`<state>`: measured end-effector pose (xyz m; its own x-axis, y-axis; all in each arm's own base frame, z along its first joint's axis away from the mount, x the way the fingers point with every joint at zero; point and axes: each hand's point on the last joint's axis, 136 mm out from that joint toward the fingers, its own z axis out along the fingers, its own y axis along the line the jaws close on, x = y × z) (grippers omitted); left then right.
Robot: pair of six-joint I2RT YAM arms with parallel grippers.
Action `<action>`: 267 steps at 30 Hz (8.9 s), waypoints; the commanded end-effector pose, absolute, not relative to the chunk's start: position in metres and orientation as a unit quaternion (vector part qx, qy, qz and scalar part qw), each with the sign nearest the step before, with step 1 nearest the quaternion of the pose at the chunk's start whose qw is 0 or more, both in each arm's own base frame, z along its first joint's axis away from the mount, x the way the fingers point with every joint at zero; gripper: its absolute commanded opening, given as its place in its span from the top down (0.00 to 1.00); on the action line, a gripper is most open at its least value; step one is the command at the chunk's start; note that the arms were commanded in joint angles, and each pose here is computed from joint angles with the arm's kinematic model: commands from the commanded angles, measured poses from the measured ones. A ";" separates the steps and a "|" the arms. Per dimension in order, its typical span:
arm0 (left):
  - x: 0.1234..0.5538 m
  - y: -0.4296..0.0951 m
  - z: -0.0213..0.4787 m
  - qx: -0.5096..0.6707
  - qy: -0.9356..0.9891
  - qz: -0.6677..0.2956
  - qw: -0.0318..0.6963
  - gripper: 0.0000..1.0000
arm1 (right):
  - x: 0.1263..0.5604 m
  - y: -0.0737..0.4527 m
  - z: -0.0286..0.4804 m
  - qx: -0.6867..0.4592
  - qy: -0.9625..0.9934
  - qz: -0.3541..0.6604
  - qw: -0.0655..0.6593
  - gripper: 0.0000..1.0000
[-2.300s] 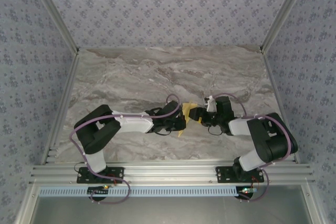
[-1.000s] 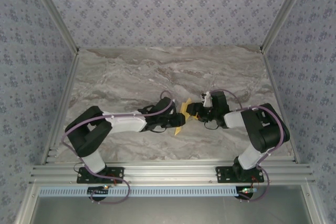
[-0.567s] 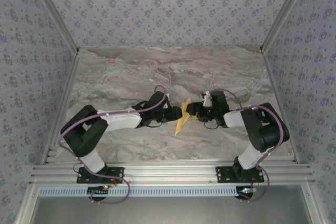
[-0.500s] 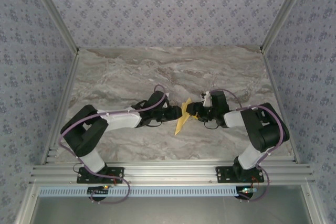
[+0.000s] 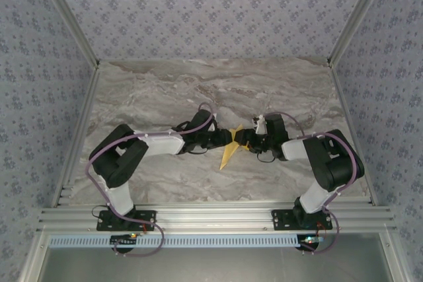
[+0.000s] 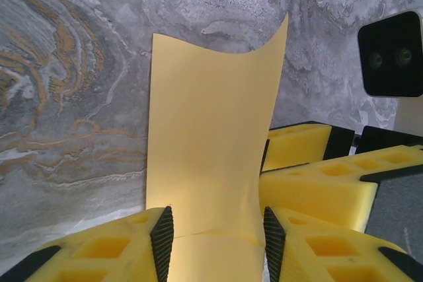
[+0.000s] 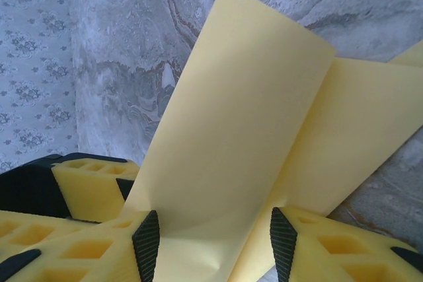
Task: Fold a paper plane with a square sheet of paper (fold left side to right side)
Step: Fold the wing for the fifth time at the center of the table.
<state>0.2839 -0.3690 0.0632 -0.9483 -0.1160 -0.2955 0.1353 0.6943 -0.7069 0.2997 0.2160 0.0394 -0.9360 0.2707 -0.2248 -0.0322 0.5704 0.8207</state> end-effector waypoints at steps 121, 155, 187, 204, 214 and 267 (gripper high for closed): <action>0.296 -0.380 0.011 0.065 0.909 -0.398 0.101 0.97 | 0.343 0.187 0.028 0.070 0.944 0.306 0.098 0.20; 0.293 -0.394 0.028 0.088 0.905 -0.401 0.109 0.97 | 0.333 0.189 0.018 0.082 0.948 0.299 0.078 0.45; 0.296 -0.403 0.047 0.092 0.896 -0.414 0.132 0.96 | 0.324 0.189 0.006 0.082 0.952 0.287 0.059 0.45; 0.290 -0.405 0.025 0.090 0.904 -0.403 0.112 0.96 | 0.322 0.190 0.004 0.080 0.953 0.288 0.055 0.44; 0.286 -0.396 0.009 0.081 0.914 -0.384 0.103 0.96 | 0.337 0.185 0.039 0.069 0.941 0.313 0.109 0.44; 0.281 -0.394 0.010 0.078 0.915 -0.381 0.104 0.93 | 0.305 0.173 -0.013 0.087 0.966 0.240 0.035 0.52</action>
